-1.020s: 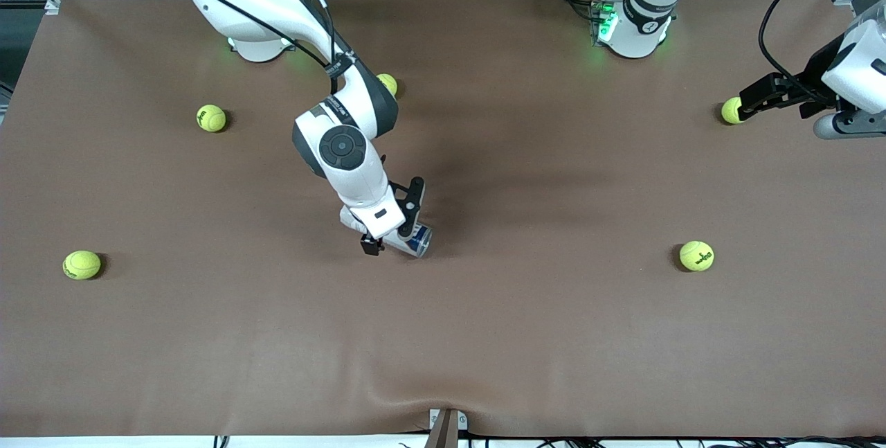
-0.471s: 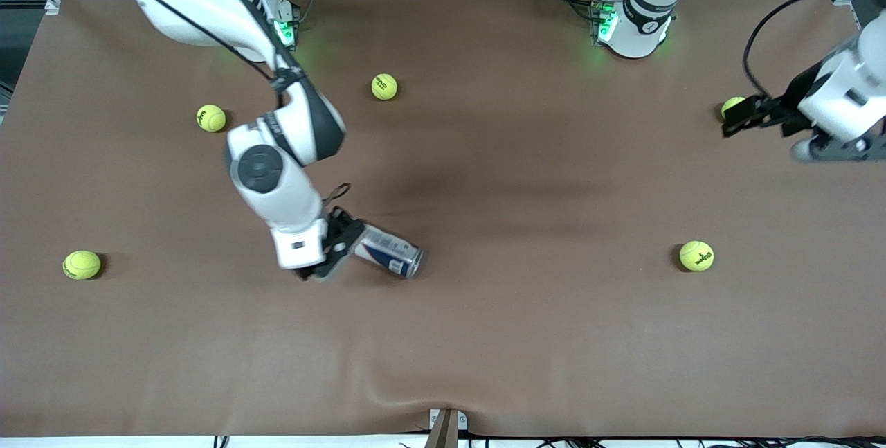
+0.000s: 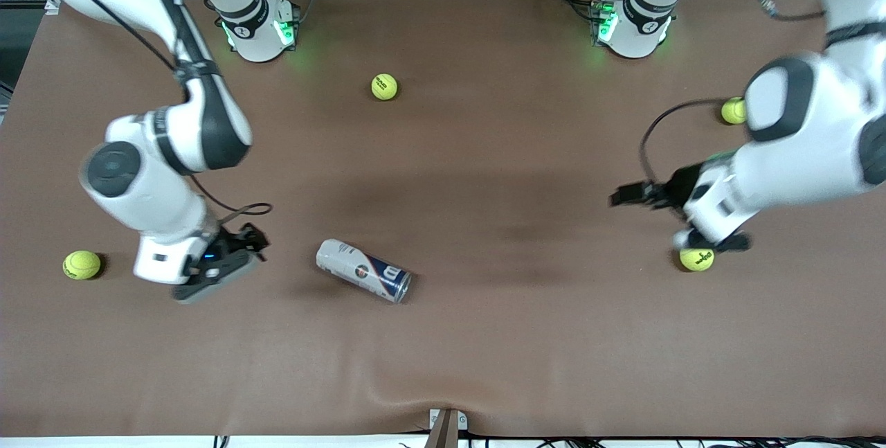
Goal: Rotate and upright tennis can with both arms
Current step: 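Lower the can onto the table while the left gripper reaches toward it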
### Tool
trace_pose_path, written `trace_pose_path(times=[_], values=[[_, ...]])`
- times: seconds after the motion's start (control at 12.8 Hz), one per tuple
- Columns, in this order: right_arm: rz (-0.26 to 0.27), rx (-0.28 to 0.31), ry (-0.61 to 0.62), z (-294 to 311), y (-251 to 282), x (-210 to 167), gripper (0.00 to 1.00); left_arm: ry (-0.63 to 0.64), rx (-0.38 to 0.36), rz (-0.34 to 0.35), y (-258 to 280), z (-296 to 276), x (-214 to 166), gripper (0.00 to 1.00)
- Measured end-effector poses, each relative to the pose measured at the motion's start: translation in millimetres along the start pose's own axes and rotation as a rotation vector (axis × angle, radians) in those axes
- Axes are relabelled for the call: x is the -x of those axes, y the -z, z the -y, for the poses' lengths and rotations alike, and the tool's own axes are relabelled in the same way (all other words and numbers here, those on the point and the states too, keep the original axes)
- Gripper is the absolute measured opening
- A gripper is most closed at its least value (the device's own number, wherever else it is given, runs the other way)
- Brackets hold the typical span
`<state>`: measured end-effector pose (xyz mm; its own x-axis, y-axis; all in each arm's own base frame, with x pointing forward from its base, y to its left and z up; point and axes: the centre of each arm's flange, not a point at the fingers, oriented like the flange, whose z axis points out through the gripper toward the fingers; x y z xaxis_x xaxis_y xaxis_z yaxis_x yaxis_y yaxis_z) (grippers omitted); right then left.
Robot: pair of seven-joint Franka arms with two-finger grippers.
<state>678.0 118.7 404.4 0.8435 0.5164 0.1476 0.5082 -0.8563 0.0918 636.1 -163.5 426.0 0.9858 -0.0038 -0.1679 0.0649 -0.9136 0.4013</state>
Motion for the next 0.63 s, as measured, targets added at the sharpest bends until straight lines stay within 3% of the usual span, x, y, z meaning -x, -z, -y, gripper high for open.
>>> trace_pose_path(times=[0.16,0.63], values=[[0.042,-0.003,-0.076,-19.6,26.7,16.6,1.0,-0.003,0.058,-0.02,-53.1,-29.3,-21.8,1.0],[0.139,-0.01,-0.25,-70.6,68.7,62.0,1.0,0.108,0.27,-0.192,-175.2,-117.1,-57.8,1.0]])
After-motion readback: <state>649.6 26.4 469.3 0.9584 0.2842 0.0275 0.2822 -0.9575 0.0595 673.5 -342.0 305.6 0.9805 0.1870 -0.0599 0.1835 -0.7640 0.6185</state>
